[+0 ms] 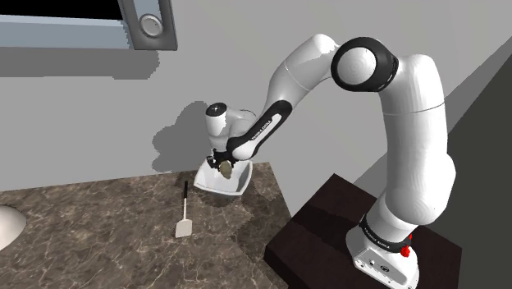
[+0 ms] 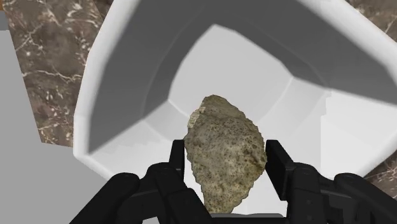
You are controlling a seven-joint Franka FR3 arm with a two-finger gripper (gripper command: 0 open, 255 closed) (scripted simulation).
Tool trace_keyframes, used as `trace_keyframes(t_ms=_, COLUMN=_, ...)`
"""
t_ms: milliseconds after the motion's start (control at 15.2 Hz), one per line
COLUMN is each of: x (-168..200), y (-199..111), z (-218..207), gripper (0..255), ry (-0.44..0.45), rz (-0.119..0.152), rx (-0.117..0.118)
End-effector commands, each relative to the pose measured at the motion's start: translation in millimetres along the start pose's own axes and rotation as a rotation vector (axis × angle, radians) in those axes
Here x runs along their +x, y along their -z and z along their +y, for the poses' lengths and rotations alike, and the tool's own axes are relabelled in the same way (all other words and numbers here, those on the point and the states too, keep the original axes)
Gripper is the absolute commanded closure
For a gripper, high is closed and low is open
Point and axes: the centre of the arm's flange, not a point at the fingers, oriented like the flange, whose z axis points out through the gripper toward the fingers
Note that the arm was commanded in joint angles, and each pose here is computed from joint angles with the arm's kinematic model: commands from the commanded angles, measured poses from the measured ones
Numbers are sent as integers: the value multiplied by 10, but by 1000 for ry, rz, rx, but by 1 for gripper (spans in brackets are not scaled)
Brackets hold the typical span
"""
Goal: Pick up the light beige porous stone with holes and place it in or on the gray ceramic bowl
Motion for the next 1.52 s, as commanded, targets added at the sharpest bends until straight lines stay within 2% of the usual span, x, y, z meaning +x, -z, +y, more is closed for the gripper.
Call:
trace_keyframes(t_ms=0, x=-22, y=-101, z=-17, gripper=255, ry=0, rz=0, rx=0)
trace_keyframes(t_ms=132, x=-40, y=-188, z=-27, gripper=255, ry=0, rz=0, rx=0)
trace_keyframes(t_ms=594, x=-40, y=-188, z=-27, gripper=255, ry=0, rz=0, rx=0)
trace_keyframes(t_ms=660, x=-40, y=-188, z=-27, gripper=0, ry=0, rz=0, rx=0)
trace_keyframes(t_ms=990, x=-40, y=-188, z=-27, gripper=0, ry=0, rz=0, rx=0)
trace_keyframes(t_ms=1254, x=-40, y=312, z=-27, gripper=0, ry=0, rz=0, rx=0)
trace_keyframes(t_ms=1452, x=-40, y=312, z=-27, gripper=0, ry=0, rz=0, rx=0)
